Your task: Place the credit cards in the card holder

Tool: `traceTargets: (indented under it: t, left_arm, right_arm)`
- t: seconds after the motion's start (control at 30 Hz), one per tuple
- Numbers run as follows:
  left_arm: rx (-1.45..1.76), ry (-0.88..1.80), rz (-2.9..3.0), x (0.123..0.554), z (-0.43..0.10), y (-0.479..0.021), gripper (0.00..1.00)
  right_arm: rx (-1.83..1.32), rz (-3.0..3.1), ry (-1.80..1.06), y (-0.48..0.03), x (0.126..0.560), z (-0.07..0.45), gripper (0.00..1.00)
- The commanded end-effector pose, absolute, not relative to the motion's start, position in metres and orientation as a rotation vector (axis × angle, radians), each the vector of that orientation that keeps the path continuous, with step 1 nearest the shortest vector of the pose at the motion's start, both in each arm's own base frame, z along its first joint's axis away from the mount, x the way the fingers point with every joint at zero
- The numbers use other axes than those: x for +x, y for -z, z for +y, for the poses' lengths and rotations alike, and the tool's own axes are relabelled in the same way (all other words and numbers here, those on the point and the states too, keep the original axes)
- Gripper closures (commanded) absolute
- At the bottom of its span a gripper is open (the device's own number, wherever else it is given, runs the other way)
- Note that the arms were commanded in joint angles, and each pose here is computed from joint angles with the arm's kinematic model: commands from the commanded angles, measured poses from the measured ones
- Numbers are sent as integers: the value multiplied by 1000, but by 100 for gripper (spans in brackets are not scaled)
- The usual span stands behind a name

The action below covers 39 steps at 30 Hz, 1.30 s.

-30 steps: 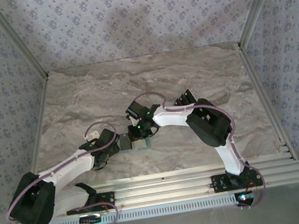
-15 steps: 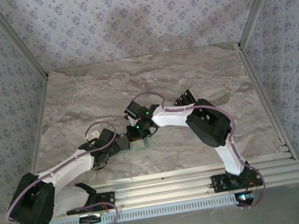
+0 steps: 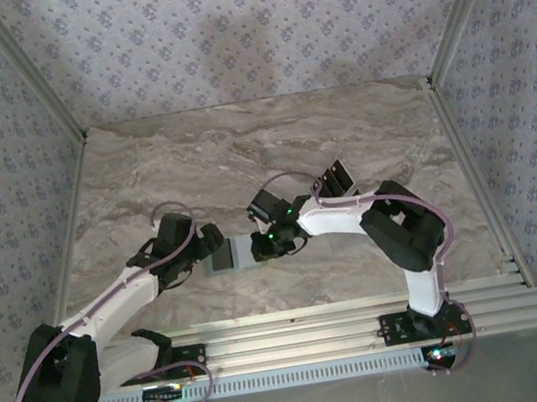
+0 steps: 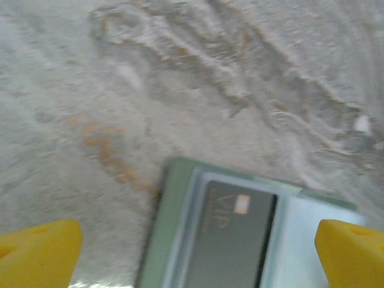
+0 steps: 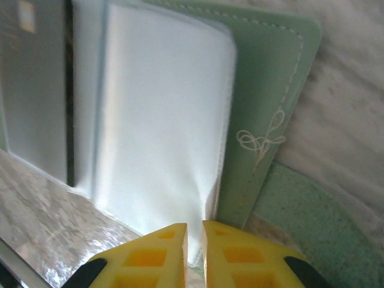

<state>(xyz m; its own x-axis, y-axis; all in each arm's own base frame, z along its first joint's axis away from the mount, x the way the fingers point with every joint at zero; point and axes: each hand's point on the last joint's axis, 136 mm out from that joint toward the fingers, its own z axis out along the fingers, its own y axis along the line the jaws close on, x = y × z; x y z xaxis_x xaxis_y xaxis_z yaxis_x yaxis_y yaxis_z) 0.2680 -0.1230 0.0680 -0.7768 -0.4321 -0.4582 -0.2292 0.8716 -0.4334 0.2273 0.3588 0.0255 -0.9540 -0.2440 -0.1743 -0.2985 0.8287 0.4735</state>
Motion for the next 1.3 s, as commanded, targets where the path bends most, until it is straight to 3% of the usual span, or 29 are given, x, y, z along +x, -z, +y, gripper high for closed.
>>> traceTargets:
  t: [0.0,0.87,1.07,1.27]
  left_arm:
    - [-401,648,2442,276,-145,-76,0]
    - [-391,621,2480,284,-148,-48,0]
    - [-364,689,2489,285,-159,-44,0]
    - [-354,705,2480,286,-161,-47,0]
  right_arm:
    - [-387,2879,-761,-31,228,352,84]
    - [-380,2887,-782,-25,234,354,86]
    - [-394,2852,-794,-47,241,356,85]
    - [-344,2798,-768,-77,253,341,78]
